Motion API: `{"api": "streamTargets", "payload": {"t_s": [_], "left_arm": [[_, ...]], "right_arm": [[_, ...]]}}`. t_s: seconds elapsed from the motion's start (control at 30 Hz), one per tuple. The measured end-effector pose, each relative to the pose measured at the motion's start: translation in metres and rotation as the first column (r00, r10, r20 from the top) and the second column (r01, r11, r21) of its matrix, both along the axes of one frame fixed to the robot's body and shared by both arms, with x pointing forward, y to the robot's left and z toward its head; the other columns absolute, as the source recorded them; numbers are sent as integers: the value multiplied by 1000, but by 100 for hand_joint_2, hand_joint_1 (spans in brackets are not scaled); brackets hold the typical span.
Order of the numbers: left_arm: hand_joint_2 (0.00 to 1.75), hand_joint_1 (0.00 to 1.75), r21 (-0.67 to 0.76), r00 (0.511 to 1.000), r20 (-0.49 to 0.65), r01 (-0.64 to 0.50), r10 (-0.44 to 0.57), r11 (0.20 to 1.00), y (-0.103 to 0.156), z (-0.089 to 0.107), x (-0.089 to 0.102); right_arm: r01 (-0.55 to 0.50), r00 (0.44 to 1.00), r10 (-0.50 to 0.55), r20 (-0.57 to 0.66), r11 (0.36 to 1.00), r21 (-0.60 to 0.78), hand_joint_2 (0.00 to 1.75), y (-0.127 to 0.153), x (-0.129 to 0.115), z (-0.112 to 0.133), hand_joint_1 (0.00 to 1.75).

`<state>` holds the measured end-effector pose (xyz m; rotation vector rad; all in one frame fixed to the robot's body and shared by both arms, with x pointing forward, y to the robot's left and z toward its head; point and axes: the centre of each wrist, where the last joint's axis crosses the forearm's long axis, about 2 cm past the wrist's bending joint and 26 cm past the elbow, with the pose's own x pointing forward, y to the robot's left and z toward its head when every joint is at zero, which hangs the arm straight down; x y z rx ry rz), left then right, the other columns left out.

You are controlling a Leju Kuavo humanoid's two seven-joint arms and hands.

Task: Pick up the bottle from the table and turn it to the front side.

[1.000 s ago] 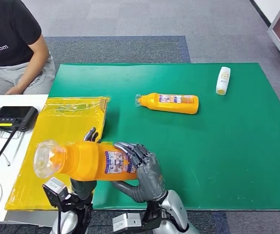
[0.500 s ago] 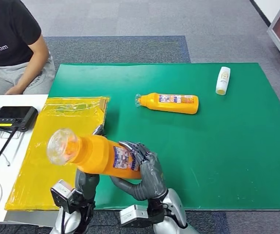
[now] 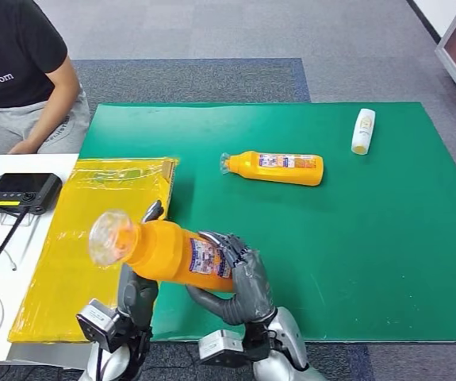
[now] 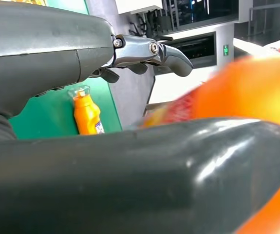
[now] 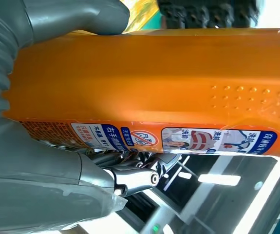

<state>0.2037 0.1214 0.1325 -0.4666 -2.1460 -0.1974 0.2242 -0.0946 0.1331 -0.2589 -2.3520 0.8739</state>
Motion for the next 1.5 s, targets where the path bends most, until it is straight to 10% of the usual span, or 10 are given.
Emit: {"api": "streamTargets", "payload": {"t_s": [0.93,1.5], "left_arm": [[0,0,75,994,15,109,-110,991,-2,15,21],[0,0,422,977,49,169,-209,891,-1,15,40]], "right_arm": [[-10,999,8,-46,999,-41,175,-1,7,-14,175],[28,998,-30,-59,999,-27,175,-9,12,-17,175]]}}
